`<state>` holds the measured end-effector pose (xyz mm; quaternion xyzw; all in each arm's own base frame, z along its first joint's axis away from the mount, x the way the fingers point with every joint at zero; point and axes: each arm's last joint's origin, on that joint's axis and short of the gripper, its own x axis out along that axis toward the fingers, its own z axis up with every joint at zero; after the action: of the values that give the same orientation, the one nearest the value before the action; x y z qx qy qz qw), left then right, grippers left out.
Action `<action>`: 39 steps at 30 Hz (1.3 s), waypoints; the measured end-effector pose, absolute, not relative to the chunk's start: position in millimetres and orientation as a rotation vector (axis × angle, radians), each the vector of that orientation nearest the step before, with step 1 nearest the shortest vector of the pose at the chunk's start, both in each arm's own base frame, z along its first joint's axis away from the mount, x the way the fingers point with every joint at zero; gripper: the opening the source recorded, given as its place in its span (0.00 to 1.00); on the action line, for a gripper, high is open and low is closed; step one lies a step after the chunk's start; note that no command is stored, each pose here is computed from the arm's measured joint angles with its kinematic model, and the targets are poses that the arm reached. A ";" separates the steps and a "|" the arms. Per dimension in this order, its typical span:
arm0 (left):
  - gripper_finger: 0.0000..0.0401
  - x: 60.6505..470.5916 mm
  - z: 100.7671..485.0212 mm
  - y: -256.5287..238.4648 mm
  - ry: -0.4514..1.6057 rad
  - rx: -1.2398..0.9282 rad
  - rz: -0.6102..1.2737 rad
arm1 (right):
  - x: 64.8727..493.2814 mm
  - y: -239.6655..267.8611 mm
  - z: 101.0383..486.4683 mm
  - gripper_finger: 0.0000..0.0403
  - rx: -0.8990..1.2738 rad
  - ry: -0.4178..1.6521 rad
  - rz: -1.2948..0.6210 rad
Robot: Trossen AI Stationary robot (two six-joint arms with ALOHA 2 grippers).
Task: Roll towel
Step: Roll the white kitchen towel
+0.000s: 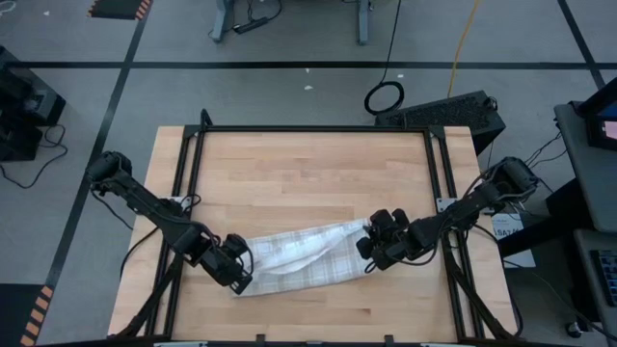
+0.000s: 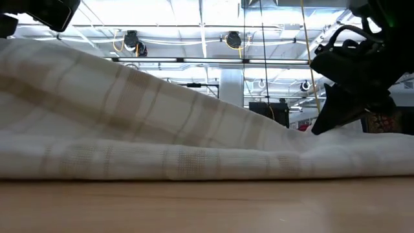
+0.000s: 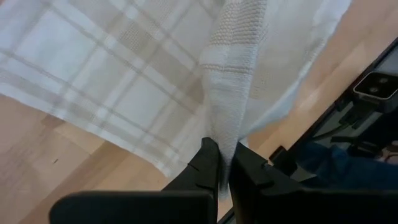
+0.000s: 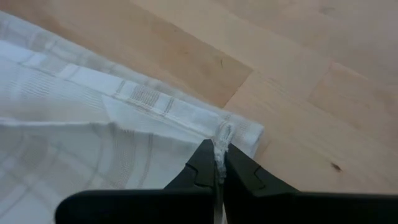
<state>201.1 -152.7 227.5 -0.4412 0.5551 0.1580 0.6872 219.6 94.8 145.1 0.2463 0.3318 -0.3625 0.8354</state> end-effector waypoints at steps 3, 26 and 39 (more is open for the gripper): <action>0.05 201.5 227.5 -152.0 1.219 -0.979 0.367 | 219.3 94.4 144.7 0.00 0.515 0.707 -0.771; 0.05 197.9 224.5 -144.8 1.133 -0.985 0.552 | 220.5 76.8 147.7 0.35 0.424 0.716 -0.843; 0.05 197.2 223.9 -143.5 1.115 -0.998 0.592 | 168.7 70.0 214.3 0.40 0.521 0.832 -0.730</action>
<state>197.2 -143.5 223.9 -0.4470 0.4993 0.2652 0.6932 168.7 70.0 214.3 0.2447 0.3903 -0.3426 0.8188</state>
